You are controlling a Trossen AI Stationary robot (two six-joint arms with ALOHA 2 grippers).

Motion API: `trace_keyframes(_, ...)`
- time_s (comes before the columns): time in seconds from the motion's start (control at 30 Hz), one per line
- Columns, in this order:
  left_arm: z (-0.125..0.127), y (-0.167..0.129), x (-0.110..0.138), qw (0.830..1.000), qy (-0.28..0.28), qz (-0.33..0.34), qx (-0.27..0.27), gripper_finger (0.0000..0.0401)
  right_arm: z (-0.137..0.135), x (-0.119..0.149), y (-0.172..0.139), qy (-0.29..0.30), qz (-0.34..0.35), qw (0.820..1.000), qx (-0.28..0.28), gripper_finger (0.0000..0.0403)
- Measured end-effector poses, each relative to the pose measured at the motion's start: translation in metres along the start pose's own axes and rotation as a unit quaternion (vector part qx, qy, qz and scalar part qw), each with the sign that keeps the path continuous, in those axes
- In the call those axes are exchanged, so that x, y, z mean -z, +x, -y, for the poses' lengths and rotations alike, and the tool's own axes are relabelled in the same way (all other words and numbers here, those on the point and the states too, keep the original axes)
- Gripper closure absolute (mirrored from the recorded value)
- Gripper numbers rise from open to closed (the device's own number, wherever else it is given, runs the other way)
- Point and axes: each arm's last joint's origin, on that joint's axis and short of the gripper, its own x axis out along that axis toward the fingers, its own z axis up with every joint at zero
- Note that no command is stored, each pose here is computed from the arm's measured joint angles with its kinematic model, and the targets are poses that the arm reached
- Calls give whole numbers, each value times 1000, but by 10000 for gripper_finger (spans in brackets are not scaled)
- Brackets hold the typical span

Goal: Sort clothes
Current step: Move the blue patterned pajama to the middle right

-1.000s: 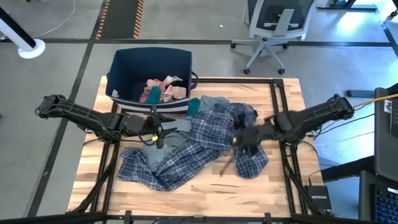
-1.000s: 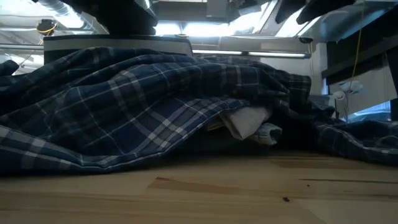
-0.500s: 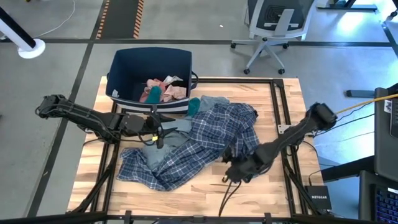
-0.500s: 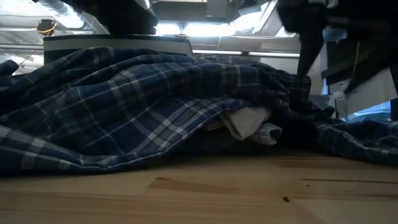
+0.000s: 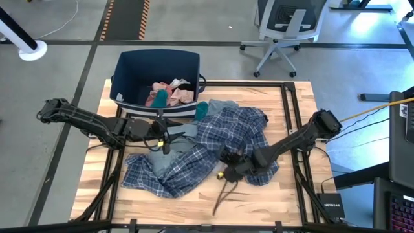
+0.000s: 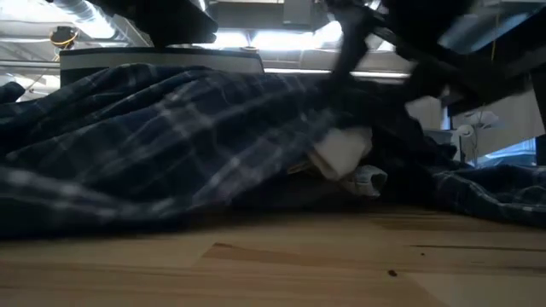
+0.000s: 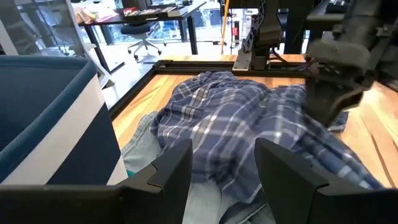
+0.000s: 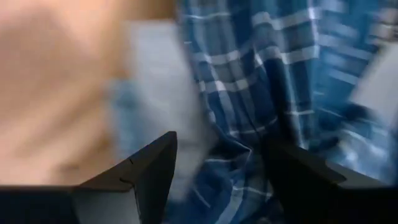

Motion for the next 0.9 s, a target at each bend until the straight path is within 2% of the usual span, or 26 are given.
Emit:
trace_keyframes(0.13, -1, 0, 0, 1000, 0, -1, -1, 232, 33, 11, 4, 13, -43, 998, 54, 148)
trace_keyframes(0.27, -1, 0, 0, 1000, -3, -1, -1, 232, 54, 22, 5, 30, -80, 993, 85, 148)
trace_keyframes(0.4, -1, 0, 1, 1000, -2, -5, -2, 232, 63, 23, 1, 39, -82, 992, 86, 148)
trace_keyframes(0.57, -1, 0, 1, 1000, -3, -5, -2, 232, 40, 11, -5, 45, -2, 999, -30, 148)
trace_keyframes(0.63, -1, 0, 1, 1000, -5, -5, -2, 232, 28, 8, -6, 46, 9, 997, -58, 148)
trace_keyframes(0.9, -1, 0, 0, 1000, -6, -2, -2, 232, -13, -2, -4, 38, 9, 997, -67, 148)
